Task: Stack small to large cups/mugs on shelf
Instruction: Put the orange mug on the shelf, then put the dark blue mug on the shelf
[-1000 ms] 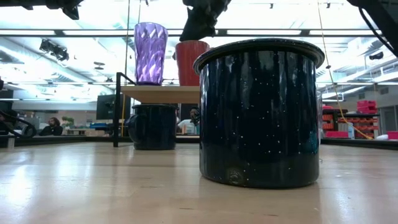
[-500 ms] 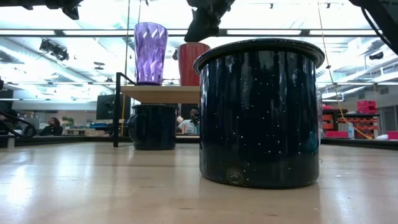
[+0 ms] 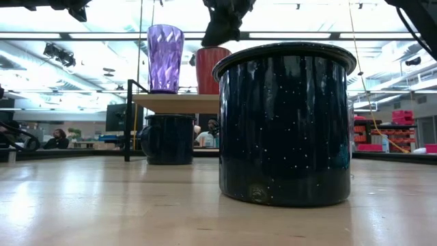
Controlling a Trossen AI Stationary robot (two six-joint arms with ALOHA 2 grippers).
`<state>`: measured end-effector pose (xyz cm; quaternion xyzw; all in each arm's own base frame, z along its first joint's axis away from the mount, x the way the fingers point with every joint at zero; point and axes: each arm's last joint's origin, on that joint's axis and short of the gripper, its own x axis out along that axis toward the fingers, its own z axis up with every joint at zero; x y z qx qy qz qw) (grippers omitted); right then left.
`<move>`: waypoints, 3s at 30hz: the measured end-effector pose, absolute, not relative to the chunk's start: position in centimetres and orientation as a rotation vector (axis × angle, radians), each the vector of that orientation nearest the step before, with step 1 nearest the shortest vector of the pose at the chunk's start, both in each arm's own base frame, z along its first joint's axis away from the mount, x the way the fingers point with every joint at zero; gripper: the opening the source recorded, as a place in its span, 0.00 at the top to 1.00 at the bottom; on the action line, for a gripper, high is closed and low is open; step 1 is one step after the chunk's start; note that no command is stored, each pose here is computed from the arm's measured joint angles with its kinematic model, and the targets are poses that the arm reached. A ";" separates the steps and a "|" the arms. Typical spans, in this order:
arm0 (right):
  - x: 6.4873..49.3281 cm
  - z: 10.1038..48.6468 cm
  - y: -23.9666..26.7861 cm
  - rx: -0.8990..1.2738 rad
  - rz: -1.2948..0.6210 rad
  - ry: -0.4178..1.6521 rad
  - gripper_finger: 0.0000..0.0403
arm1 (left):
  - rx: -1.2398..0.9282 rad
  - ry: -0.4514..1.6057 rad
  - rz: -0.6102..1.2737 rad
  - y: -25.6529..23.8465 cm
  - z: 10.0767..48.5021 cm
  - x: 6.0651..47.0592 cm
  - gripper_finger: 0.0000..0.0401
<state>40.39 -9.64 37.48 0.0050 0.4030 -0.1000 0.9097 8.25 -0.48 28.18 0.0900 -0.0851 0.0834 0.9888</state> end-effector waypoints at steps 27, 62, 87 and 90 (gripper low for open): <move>40.5 35.7 -10.0 -0.011 -0.151 0.886 0.89 | 0.183 -0.170 0.171 -0.5 28.2 8.2 0.93; 40.5 36.3 -9.1 -0.037 -0.048 0.885 0.86 | 0.182 -0.170 0.170 -0.5 28.2 8.2 0.94; 40.5 37.4 -9.1 -0.036 -0.053 0.838 0.62 | 0.182 -0.170 0.171 -0.5 28.2 8.3 0.98; 40.4 37.7 -9.0 -0.037 -0.054 0.832 0.59 | 0.182 -0.170 0.171 -0.5 28.2 8.2 0.97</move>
